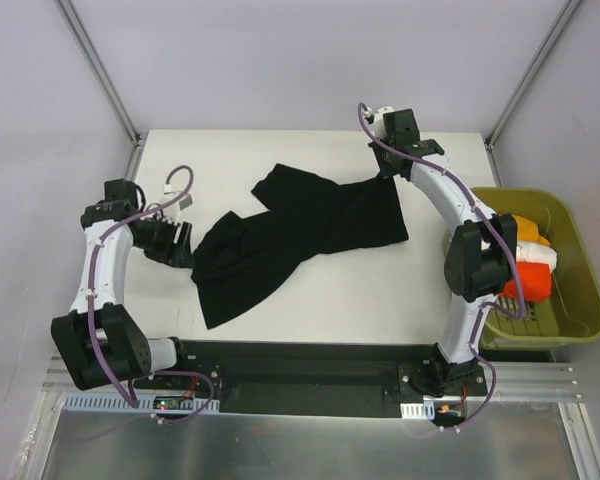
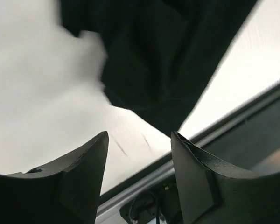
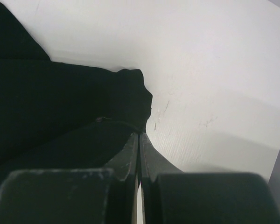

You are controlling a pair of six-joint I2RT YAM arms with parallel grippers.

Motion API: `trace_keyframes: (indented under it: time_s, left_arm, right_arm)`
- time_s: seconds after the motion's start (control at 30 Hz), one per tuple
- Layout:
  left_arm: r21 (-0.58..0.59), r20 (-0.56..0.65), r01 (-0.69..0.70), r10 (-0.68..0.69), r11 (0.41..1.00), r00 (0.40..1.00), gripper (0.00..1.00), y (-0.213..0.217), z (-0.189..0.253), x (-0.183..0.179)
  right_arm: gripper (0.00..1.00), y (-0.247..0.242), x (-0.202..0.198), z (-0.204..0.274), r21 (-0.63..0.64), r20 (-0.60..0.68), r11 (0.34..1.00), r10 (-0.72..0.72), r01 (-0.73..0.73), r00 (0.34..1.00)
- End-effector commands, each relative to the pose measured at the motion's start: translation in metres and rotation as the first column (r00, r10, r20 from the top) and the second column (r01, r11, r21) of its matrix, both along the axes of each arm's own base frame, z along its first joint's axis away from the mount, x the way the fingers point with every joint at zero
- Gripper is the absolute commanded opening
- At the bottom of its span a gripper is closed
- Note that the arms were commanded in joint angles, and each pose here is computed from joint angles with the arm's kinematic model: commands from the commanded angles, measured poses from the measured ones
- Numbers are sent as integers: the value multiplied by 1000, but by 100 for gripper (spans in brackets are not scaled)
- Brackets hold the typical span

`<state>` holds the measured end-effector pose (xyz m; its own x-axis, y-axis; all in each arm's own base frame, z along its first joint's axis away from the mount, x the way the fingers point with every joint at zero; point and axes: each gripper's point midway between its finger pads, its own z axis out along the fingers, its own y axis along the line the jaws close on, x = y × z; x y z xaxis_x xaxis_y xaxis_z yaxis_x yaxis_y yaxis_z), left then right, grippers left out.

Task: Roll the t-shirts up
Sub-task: Flatten out the T-shirt at the center of the board.

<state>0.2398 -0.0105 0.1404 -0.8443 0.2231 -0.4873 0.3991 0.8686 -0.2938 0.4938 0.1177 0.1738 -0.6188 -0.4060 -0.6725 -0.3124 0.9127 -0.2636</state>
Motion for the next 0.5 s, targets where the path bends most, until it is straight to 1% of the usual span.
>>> trace_keyframes:
  time_s: [0.0,0.03,0.1,0.13,0.17,0.2,0.23,0.27,0.3,0.33,0.37,0.4,0.47]
  left_arm:
    - [-96,-127,263,-274,960,953,55,-31,-21,-54]
    - [-113,-133,306,-319,945,938,55,-41,-24,-62]
    - [-100,-141,397,-408,912,902,52,-52,-30,-74]
    - [-97,-161,438,-449,894,879,52,-57,-37,-85]
    - [-91,-163,511,-519,855,839,52,-68,-40,-93]
    - [-70,-148,540,-544,839,826,52,-72,-45,-93]
    - [-55,-153,564,-565,824,810,52,-74,-53,-100]
    - [-22,-163,618,-613,786,773,52,-78,-58,-106]
    - [17,-139,635,-627,773,767,52,-80,-64,-100]
    - [34,-155,653,-642,756,751,52,-78,-73,-107]
    - [80,-175,683,-665,726,727,52,-75,-80,-108]
    - [111,-164,693,-675,712,719,51,-75,-86,-103]
    - [149,-201,717,-689,681,696,50,-67,-97,-107]
  right_arm:
    - [1,-3,19,14,-15,59,1000,-12,13,998]
    - [1,-2,20,14,-18,59,1000,-8,9,998]
    - [1,-2,20,12,-23,57,1000,-4,5,998]
    - [1,-3,20,10,-25,52,1000,-3,4,999]
    - [1,-2,19,8,-27,48,1000,-1,2,999]
    - [1,-3,20,9,-29,49,1000,0,1,999]
    - [1,-3,19,7,-30,46,1000,2,-1,999]
    - [1,-3,20,7,-30,47,1000,4,-3,999]
    - [1,-2,18,6,-32,43,999,8,-7,999]
    - [1,-2,17,8,-32,45,999,9,-8,999]
    - [1,-2,17,8,-32,48,999,10,-9,999]
    - [1,-4,16,7,-34,46,999,10,-8,999]
    - [1,-4,15,10,-36,50,999,13,-11,999]
